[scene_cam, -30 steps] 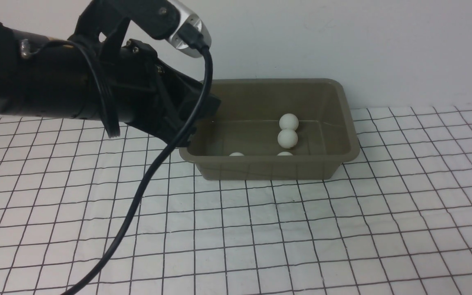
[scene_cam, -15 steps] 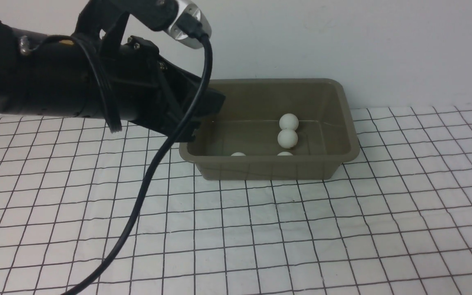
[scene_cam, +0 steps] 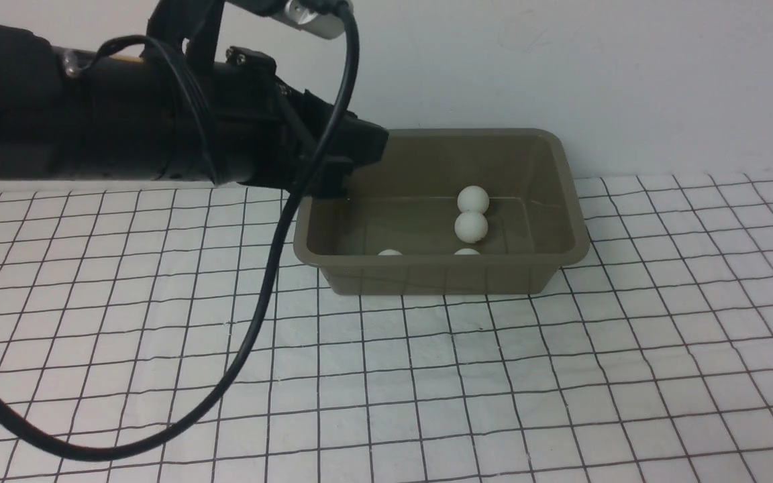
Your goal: Put the table tennis balls into the box on the white checkered tablecloth.
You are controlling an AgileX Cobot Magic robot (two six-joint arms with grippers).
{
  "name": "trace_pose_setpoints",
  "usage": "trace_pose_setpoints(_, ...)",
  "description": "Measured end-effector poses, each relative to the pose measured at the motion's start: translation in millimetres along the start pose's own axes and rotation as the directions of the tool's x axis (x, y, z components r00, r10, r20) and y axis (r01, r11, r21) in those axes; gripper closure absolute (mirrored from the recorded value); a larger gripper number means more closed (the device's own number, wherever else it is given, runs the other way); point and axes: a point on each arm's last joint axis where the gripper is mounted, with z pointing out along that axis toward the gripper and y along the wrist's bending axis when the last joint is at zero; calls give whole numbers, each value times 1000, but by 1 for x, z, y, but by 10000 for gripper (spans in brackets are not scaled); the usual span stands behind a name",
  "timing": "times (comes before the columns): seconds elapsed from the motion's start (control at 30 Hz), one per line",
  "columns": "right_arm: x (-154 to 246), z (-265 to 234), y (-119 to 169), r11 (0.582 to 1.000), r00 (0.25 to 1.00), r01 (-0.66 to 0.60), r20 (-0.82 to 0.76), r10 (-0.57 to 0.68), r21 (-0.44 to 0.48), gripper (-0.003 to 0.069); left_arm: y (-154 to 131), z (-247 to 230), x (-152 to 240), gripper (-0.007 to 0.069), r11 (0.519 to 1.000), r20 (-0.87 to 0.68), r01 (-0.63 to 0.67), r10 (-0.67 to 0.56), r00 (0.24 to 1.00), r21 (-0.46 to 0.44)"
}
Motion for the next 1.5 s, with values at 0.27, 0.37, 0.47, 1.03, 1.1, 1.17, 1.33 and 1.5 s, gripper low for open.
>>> trace_pose_setpoints(0.27,0,0,0,1000,1000,0,0,0,0,197,16,-38,-15,389,993,106,19,-7,994,-117)
trace_pose_setpoints(0.37,0,0,0,1000,1000,0,0,0,0,197,16,-75,-24,389,983,179,6,27,983,-184)
trace_pose_setpoints(0.47,0,0,0,1000,1000,0,0,0,0,197,11,-110,-33,389,967,252,-6,72,965,-253)
trace_pose_setpoints(1.03,0,0,0,1000,1000,0,0,0,0,197,10,-192,85,389,632,81,269,-309,947,-727)
trace_pose_setpoints(1.1,0,0,0,1000,1000,0,0,0,0,197,7,-188,123,389,585,105,296,-338,935,-755)
trace_pose_setpoints(1.17,0,0,0,1000,1000,0,0,0,0,197,1,-184,160,389,556,128,304,-333,934,-774)
trace_pose_setpoints(1.33,0,0,0,1000,1000,0,0,0,0,197,-8,-171,228,389,515,182,312,-288,940,-798)
trace_pose_setpoints(1.5,0,0,0,1000,1000,1,0,-1,0,197,-14,-161,268,389,503,190,315,-285,940,-805)
